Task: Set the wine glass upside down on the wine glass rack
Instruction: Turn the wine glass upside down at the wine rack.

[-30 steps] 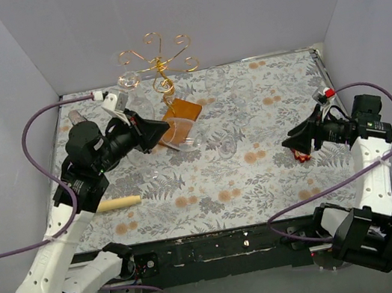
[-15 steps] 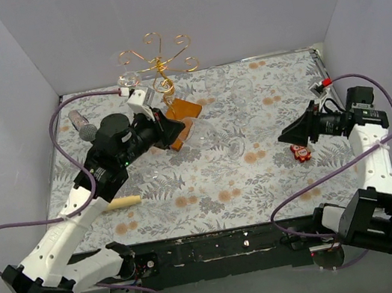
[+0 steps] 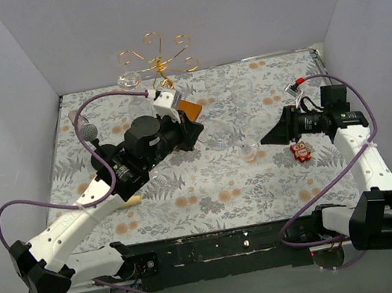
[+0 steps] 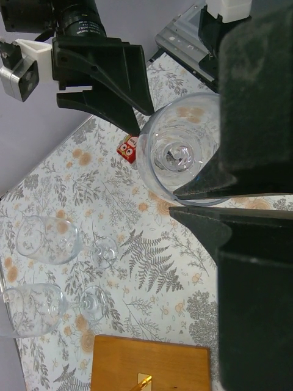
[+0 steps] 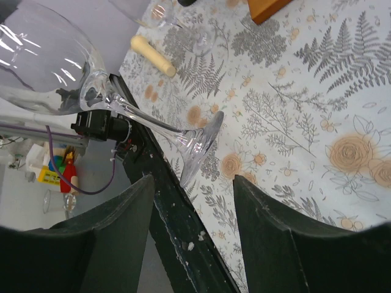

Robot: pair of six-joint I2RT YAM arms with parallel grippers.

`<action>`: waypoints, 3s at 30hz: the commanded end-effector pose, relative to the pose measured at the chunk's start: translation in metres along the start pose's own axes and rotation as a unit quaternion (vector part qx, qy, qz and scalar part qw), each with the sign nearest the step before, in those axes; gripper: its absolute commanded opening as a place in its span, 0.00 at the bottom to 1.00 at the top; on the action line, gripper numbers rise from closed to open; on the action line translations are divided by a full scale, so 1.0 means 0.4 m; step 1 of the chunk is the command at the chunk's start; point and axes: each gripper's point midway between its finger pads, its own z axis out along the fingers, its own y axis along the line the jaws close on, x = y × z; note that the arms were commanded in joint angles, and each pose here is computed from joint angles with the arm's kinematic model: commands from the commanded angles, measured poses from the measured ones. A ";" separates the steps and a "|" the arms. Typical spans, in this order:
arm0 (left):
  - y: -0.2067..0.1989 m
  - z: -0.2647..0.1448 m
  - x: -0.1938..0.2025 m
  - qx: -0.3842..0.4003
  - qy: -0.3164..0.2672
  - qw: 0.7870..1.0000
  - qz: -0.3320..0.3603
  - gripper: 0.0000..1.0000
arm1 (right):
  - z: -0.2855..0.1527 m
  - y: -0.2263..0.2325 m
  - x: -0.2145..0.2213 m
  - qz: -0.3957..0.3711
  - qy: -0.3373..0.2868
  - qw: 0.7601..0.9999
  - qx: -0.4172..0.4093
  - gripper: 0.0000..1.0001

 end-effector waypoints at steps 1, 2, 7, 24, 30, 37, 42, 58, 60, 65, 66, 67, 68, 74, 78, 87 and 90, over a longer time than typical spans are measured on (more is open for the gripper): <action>-0.047 -0.006 -0.128 -0.008 -0.090 0.996 0.004 0.00 | 0.018 -0.015 0.005 0.030 -0.012 0.999 0.037 0.62; -0.052 -0.003 -0.126 -0.010 -0.093 0.996 0.004 0.00 | 0.022 -0.020 0.011 0.031 -0.012 0.999 0.043 0.62; -0.078 0.012 -0.121 -0.006 -0.098 0.995 0.010 0.00 | 0.032 -0.055 0.033 0.056 -0.011 0.995 0.076 0.60; -0.114 0.023 -0.092 -0.004 -0.090 0.996 0.023 0.00 | 0.064 -0.040 0.042 0.084 0.013 0.996 0.028 0.11; -0.116 0.007 -0.091 0.001 -0.093 0.996 0.013 0.03 | 0.062 -0.033 0.025 0.068 0.006 0.997 0.027 0.01; -0.116 -0.048 -0.084 0.012 -0.084 0.996 -0.015 0.51 | 0.049 -0.032 0.020 0.060 -0.011 0.998 0.031 0.01; -0.094 -0.098 -0.062 0.003 -0.073 0.997 -0.029 0.74 | 0.039 -0.047 0.024 0.052 -0.023 0.997 0.046 0.01; -0.004 -0.238 -0.043 -0.057 -0.072 0.994 -0.051 0.98 | -0.014 -0.119 0.030 -0.076 -0.003 0.985 0.152 0.01; -0.001 -0.245 -0.033 -0.058 -0.068 0.995 -0.055 0.98 | -0.023 -0.122 0.016 -0.104 0.003 0.981 0.162 0.01; 0.006 -0.269 -0.032 -0.057 -0.076 0.993 -0.073 0.98 | -0.059 -0.125 -0.028 -0.185 0.015 0.962 0.202 0.01; 0.007 -0.274 -0.035 -0.055 -0.081 0.992 -0.076 0.98 | -0.064 -0.121 -0.036 -0.203 0.018 0.958 0.203 0.01; 0.006 -0.276 -0.034 -0.053 -0.083 0.992 -0.080 0.98 | -0.072 -0.116 -0.054 -0.221 0.018 0.953 0.209 0.01; 0.006 -0.278 -0.035 -0.051 -0.086 0.992 -0.082 0.98 | -0.077 -0.113 -0.062 -0.239 0.021 0.948 0.210 0.01; -0.004 -0.276 -0.033 -0.040 -0.087 0.991 -0.093 0.98 | -0.106 -0.101 -0.127 -0.314 0.033 0.920 0.230 0.01; -0.009 -0.271 -0.027 -0.035 -0.085 0.991 -0.098 0.98 | -0.124 -0.087 -0.171 -0.360 0.041 0.901 0.238 0.01; -0.015 -0.266 -0.016 -0.027 -0.084 0.990 -0.111 0.98 | -0.158 -0.057 -0.252 -0.462 0.052 0.848 0.253 0.01; -0.017 -0.264 -0.013 -0.024 -0.084 0.989 -0.116 0.98 | -0.162 -0.050 -0.266 -0.479 0.053 0.839 0.254 0.01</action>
